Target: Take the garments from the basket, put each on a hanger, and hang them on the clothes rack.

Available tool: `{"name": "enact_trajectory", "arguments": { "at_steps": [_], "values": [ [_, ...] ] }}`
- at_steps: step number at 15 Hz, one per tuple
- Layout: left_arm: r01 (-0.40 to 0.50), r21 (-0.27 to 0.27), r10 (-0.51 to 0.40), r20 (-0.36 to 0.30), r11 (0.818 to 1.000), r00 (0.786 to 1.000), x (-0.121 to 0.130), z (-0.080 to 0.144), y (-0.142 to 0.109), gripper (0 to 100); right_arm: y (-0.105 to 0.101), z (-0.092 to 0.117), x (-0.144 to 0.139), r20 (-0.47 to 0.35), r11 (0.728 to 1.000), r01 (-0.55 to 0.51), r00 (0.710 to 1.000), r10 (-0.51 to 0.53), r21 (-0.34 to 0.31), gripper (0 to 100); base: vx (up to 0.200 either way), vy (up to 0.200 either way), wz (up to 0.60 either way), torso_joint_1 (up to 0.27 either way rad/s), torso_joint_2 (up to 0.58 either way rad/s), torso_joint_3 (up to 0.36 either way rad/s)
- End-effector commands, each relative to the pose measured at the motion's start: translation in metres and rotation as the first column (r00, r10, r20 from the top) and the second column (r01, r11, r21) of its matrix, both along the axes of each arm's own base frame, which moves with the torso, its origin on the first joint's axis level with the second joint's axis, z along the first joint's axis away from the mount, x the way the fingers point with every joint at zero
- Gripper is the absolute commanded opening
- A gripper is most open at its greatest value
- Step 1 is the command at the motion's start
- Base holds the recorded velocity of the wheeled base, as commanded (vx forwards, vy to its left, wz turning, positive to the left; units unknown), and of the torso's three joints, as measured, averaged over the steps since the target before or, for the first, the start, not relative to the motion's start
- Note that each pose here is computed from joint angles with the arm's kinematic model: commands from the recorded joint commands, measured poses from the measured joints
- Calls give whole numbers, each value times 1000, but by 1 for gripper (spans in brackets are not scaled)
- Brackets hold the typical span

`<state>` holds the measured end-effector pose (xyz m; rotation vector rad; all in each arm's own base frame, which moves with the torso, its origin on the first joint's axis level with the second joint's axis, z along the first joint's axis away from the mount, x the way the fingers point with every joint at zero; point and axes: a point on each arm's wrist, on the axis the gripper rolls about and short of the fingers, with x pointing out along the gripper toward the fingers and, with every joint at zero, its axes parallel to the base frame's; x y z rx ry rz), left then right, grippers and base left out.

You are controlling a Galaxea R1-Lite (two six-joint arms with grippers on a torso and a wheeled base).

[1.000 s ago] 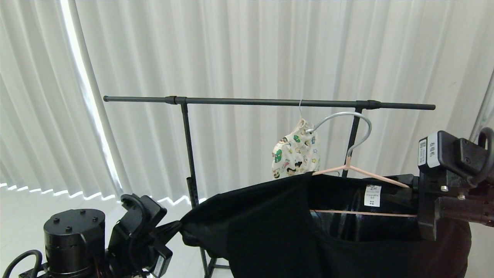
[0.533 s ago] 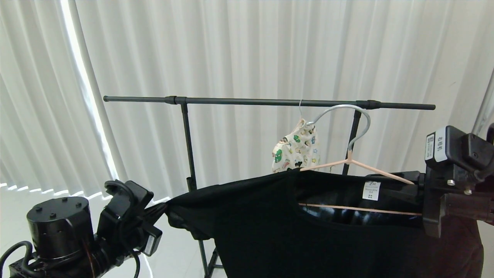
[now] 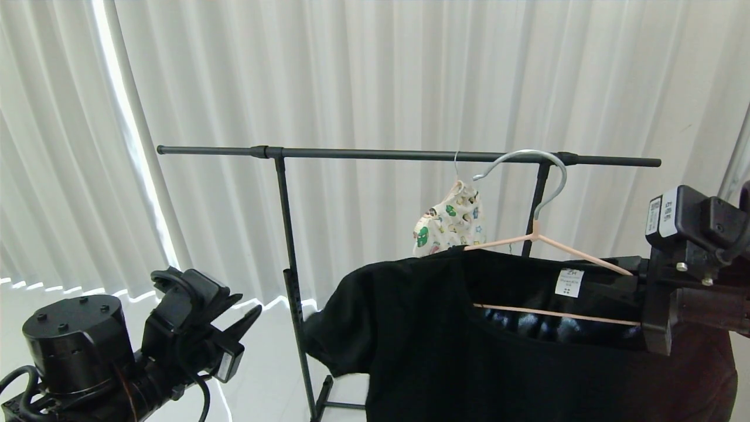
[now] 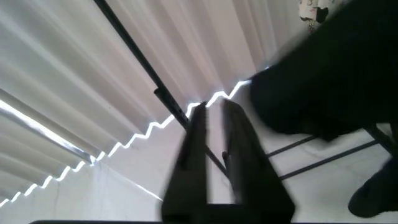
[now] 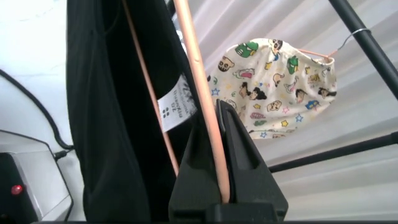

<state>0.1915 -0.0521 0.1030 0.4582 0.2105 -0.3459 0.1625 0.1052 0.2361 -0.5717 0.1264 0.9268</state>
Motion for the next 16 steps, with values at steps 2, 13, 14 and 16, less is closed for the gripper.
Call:
{"name": "enact_trajectory", "arguments": {
  "at_steps": [2,13,14,16],
  "values": [
    [66,-22,-66,11,998,998,-2,3,-1,100,-2,0,1,0,1000,12,1000,-12,0,0,0,0,0,0,0,0],
    [6,-172,23,166,985,986,7,45,-11,100,-53,-26,18,-129,919,390,910,-394,-52,0,0,0,0,0,0,0],
    [-45,-201,77,151,979,986,12,47,-11,100,-57,-27,14,-156,901,430,888,-433,-55,0,0,0,0,0,0,0],
    [-70,-222,99,122,972,988,23,57,-14,100,-60,-28,6,-221,861,503,834,-505,-71,0,0,0,0,0,0,0]
  ]
}}
